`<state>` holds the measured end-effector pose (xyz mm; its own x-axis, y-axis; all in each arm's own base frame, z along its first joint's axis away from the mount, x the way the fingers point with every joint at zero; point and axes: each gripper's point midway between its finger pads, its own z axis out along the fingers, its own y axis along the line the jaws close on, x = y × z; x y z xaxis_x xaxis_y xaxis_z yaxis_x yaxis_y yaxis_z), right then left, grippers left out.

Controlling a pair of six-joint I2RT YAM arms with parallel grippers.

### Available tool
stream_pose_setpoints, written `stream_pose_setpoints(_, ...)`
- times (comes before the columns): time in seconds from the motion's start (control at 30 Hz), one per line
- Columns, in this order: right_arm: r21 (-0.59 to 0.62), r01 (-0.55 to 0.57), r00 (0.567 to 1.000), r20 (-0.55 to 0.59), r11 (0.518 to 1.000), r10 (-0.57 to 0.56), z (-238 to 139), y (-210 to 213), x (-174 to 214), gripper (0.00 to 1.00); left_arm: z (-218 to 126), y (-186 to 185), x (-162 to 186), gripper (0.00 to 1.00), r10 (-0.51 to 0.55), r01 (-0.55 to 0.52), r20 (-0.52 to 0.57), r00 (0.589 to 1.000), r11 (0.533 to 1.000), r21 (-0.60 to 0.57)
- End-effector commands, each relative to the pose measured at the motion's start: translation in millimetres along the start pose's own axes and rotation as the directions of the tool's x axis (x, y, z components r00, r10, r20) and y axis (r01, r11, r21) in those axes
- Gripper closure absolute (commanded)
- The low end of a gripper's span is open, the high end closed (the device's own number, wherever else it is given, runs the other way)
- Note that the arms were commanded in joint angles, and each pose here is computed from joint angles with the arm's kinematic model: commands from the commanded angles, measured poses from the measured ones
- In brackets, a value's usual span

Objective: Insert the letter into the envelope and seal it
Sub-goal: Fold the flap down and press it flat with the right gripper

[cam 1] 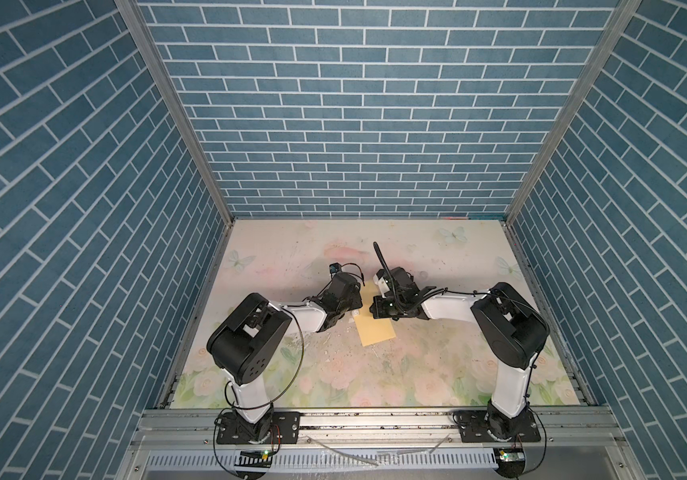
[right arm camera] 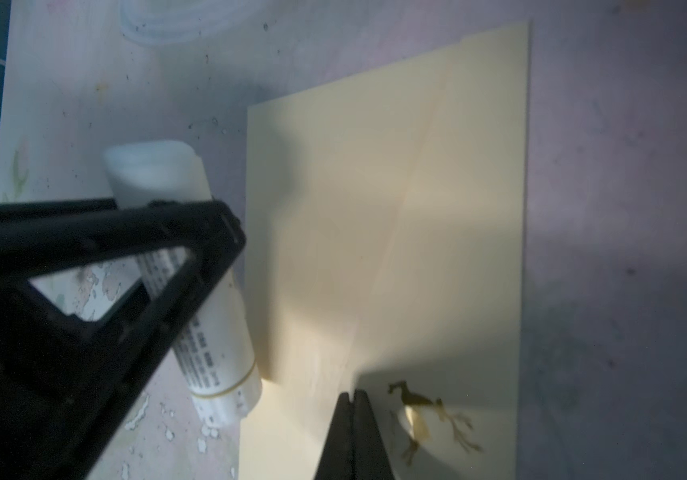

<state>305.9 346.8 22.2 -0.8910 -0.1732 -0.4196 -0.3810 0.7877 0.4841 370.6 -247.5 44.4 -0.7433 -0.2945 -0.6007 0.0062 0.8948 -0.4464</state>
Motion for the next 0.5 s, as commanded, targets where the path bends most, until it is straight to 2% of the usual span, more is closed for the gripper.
stream_pose_setpoints(0.0,0.139,-0.044,0.981,-0.179,0.989,0.069,23.0,-39.7,51.7,1.00,5.5,19.7,22.5,1.00,0.011,-0.015,-0.077,0.997,0.998,-0.060)
stream_pose_setpoints(0.2,0.158,-0.032,0.980,-0.187,0.987,0.062,17.6,-44.6,58.6,1.00,4.8,21.6,23.0,1.00,0.011,-0.016,-0.077,0.997,0.998,-0.063)
stream_pose_setpoints(0.47,0.189,-0.026,0.975,-0.212,0.982,0.067,-10.5,-58.3,91.5,1.00,5.0,23.4,23.2,1.00,0.007,-0.012,-0.078,0.997,0.998,-0.066)
